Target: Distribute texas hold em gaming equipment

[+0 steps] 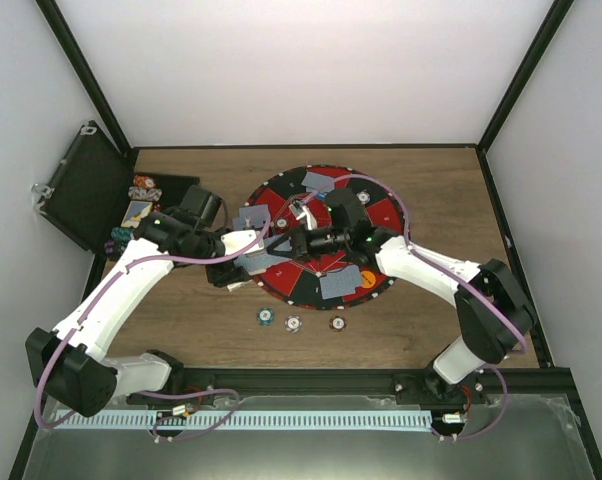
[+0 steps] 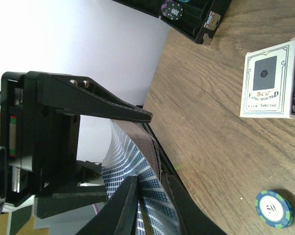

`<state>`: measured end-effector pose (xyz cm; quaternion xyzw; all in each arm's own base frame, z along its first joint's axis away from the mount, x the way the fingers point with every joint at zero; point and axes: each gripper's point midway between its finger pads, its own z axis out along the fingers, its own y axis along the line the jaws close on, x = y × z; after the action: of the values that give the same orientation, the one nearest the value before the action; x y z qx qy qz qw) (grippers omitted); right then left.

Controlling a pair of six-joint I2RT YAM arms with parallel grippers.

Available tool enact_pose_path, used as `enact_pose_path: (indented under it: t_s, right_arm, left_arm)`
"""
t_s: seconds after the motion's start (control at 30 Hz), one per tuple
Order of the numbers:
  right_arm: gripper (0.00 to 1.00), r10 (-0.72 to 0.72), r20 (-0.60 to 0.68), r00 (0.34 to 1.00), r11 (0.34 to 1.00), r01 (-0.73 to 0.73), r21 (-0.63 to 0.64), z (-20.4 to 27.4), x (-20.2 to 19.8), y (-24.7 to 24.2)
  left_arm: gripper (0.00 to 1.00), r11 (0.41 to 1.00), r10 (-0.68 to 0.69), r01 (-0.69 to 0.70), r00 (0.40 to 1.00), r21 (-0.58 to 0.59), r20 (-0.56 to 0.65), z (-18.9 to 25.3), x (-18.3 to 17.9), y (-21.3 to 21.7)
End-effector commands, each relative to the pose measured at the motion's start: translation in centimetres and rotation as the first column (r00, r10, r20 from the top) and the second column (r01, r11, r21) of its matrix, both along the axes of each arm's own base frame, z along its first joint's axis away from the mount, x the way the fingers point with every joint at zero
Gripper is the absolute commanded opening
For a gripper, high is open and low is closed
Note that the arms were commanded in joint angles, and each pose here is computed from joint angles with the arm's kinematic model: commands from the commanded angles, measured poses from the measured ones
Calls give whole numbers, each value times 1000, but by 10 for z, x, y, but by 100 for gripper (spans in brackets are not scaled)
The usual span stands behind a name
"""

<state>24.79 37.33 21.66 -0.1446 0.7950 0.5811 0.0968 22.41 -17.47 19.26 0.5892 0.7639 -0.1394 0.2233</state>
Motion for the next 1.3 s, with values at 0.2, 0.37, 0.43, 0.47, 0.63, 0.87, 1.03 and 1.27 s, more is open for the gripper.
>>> enact_pose_path:
  t_s: [0.2, 0.37, 0.43, 0.47, 0.63, 0.87, 1.03, 1.27]
  right_arm:
    - [7, -55, 29, 998, 998, 55, -8, 15, 9, -27]
    - [4, -75, 78, 994, 995, 79, -55, 14, 24, -48]
    - [4, -102, 128, 986, 989, 115, -94, 12, 38, -60]
    - [3, -116, 145, 983, 984, 134, -117, 9, 45, -66]
    - [1, -133, 285, 949, 932, 217, -289, -4, 88, -84]
    - [1, -103, 522, 847, 680, 443, -584, -40, 170, -117]
    - [1, 73, 742, 667, 489, 624, -609, -34, 211, -115]
    - [1, 526, 786, 325, 408, 715, -568, -67, 214, -68]
  left_arm:
    - [11, 999, -21, 23, 999, -37, 42, 10, 1, -5]
    - [11, 999, -19, 20, 999, -29, 42, 9, 0, -3]
    - [11, 1000, -18, 19, 999, -24, 40, 7, 0, -2]
    - [11, 1000, -18, 19, 999, -21, 39, 6, 0, -2]
    - [11, 1000, -16, 17, 999, -23, 35, 8, -1, -2]
    - [11, 1000, -11, 12, 999, -19, 31, 8, -2, -1]
    - [11, 1000, -7, 8, 999, -19, 32, 10, -2, 0]
    - [11, 1000, 2, -1, 999, -19, 36, 14, -3, 1]
